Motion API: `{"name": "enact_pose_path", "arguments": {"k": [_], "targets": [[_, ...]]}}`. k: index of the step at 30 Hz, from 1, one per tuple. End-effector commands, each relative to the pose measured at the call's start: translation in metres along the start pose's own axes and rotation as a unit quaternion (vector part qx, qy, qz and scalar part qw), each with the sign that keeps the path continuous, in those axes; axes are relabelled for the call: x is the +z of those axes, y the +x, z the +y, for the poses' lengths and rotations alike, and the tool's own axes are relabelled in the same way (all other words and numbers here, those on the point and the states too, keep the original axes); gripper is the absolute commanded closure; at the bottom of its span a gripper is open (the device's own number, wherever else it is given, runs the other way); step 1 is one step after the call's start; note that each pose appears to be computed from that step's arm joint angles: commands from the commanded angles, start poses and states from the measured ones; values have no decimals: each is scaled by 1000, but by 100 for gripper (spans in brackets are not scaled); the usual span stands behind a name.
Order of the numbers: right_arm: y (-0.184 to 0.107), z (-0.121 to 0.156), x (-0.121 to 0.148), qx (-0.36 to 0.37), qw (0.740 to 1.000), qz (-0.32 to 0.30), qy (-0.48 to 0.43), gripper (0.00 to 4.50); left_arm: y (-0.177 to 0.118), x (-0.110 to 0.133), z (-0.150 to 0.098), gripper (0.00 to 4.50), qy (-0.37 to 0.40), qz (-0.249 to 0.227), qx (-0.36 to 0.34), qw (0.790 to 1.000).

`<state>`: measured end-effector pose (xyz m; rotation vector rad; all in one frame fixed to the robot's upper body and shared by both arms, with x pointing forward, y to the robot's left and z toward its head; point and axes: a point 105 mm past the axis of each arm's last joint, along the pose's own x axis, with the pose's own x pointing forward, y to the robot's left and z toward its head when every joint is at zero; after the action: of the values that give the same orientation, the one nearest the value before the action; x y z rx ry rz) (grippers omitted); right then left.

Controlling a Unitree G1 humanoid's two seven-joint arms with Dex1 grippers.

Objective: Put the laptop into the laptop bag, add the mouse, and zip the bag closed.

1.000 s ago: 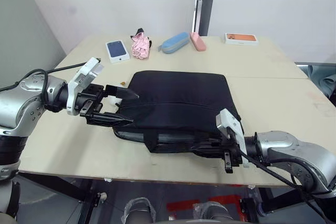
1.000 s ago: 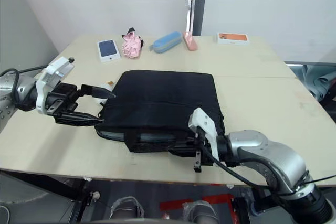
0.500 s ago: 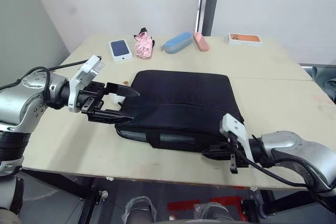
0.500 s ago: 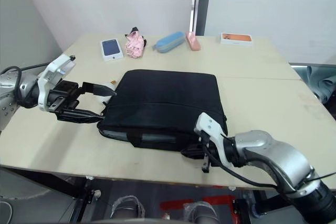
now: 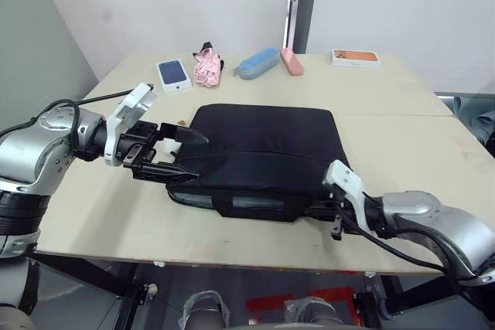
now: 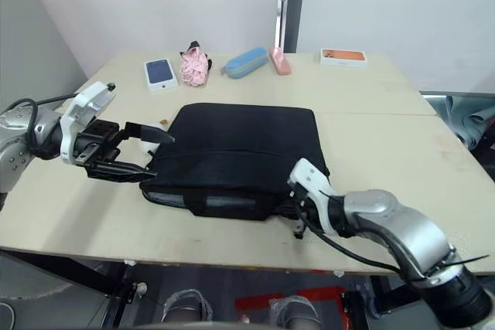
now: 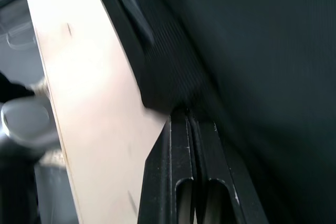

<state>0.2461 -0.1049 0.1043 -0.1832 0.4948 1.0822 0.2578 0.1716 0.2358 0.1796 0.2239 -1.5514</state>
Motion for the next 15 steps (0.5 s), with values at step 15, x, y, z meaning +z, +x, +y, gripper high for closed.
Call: {"name": "enact_pose_path", "arguments": {"k": [15], "targets": [[6,14,38,49,997,-63,-4,443,-1,6,-3,0,17,-4,0,1000]]}}
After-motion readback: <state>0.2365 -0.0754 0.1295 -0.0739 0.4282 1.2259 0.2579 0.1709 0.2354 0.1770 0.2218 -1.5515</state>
